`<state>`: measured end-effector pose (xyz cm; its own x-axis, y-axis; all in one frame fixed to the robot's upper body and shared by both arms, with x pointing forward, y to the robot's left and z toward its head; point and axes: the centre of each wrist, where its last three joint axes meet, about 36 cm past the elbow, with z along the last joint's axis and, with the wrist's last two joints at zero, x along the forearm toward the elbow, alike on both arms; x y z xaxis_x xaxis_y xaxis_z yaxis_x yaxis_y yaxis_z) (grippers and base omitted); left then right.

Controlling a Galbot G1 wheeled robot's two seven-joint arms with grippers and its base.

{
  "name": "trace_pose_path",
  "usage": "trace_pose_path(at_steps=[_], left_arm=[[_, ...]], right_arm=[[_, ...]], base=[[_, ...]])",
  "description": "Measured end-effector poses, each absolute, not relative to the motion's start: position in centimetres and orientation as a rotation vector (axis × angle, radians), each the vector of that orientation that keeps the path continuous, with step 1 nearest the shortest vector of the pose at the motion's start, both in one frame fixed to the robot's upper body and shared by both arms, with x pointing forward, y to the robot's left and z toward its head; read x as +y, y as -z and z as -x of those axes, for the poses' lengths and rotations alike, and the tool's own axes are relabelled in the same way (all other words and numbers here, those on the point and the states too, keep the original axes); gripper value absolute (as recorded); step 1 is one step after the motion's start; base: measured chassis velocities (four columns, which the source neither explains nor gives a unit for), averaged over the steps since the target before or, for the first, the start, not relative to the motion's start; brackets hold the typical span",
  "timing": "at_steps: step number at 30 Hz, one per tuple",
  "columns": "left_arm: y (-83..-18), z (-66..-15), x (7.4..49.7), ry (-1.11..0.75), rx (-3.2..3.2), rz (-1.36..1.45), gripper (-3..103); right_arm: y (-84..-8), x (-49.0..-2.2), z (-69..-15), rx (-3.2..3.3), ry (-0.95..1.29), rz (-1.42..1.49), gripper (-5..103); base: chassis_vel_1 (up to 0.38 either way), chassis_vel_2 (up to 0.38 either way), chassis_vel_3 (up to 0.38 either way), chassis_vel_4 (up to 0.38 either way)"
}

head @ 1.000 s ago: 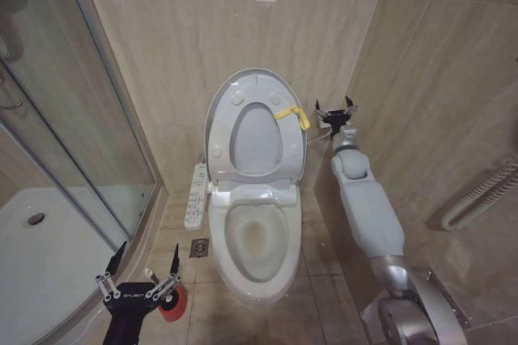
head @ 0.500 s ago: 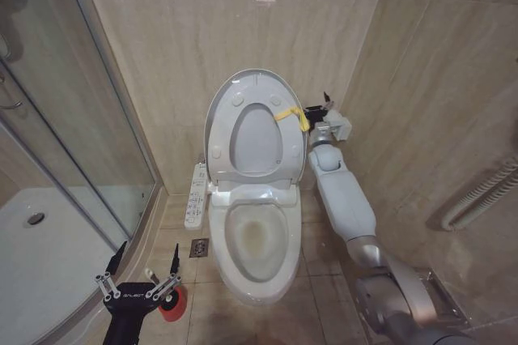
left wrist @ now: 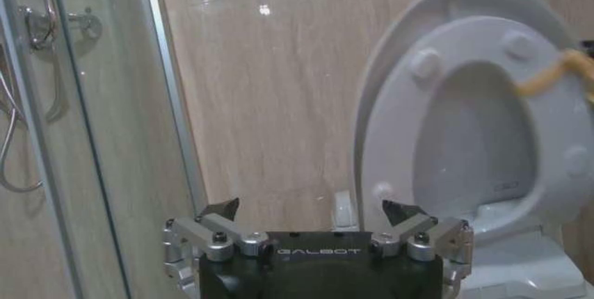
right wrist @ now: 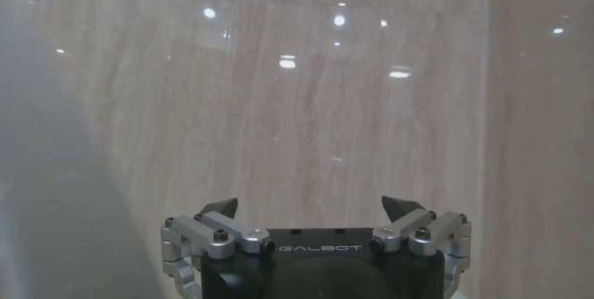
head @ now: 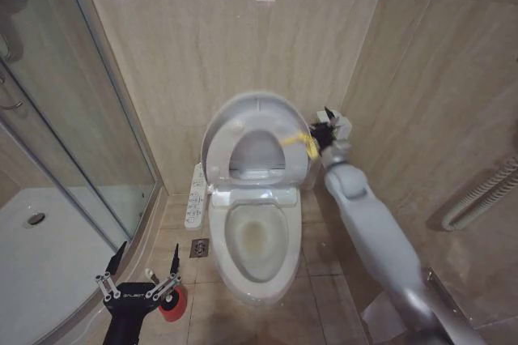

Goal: Open the toilet lid, clean the toilet bowl with a toilet brush, close the toilet lid, and flush.

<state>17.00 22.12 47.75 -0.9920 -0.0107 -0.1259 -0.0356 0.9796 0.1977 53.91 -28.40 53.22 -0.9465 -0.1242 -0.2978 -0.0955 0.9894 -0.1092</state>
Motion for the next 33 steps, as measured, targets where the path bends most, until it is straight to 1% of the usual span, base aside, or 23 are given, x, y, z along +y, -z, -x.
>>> trace_pose_path(at_steps=[2,4,5,8,14,17,18,20,22,33], left_arm=[[-47.8,-17.0,22.1,-0.303,3.002,0.035,100],[-47.8,-17.0,22.1,-0.303,3.002,0.035,100],[-47.8,-17.0,22.1,-0.303,3.002,0.035,100],[-47.8,-17.0,22.1,-0.303,3.002,0.035,100],[-47.8,-17.0,22.1,-0.303,3.002,0.035,100],[-47.8,-17.0,22.1,-0.303,3.002,0.035,100],[-47.8,-17.0,22.1,-0.303,3.002,0.035,100],[-47.8,-17.0,22.1,-0.303,3.002,0.035,100],[-47.8,-17.0,22.1,-0.303,3.002,0.035,100],[-47.8,-17.0,22.1,-0.303,3.002,0.035,100]], right_arm=[[-52.6,-29.5,-49.6,2.864,0.129,0.157,100],[-53.1,-30.2,-46.4,2.877,0.11,0.114,100],[-53.1,-30.2,-46.4,2.877,0.11,0.114,100],[-55.1,-31.3,-43.5,2.872,0.032,0.013,100],[-56.8,-32.4,-40.7,2.897,0.033,-0.05,100],[-56.6,-31.7,-37.6,2.949,0.001,-0.038,100],[-56.6,-31.7,-37.6,2.949,0.001,-0.038,100],[-55.9,-30.2,-34.7,2.993,-0.03,0.009,100],[-55.3,-29.3,-33.1,3.022,-0.051,0.031,100],[-54.5,-27.4,-28.9,3.031,-0.122,0.028,100]], base=[[0.0,0.0,0.0,0.0],[0.0,0.0,0.0,0.0],[0.0,0.0,0.0,0.0],[0.0,0.0,0.0,0.0],[0.0,0.0,0.0,0.0],[0.0,0.0,0.0,0.0],[0.0,0.0,0.0,0.0],[0.0,0.0,0.0,0.0],[0.0,0.0,0.0,0.0],[0.0,0.0,0.0,0.0]])
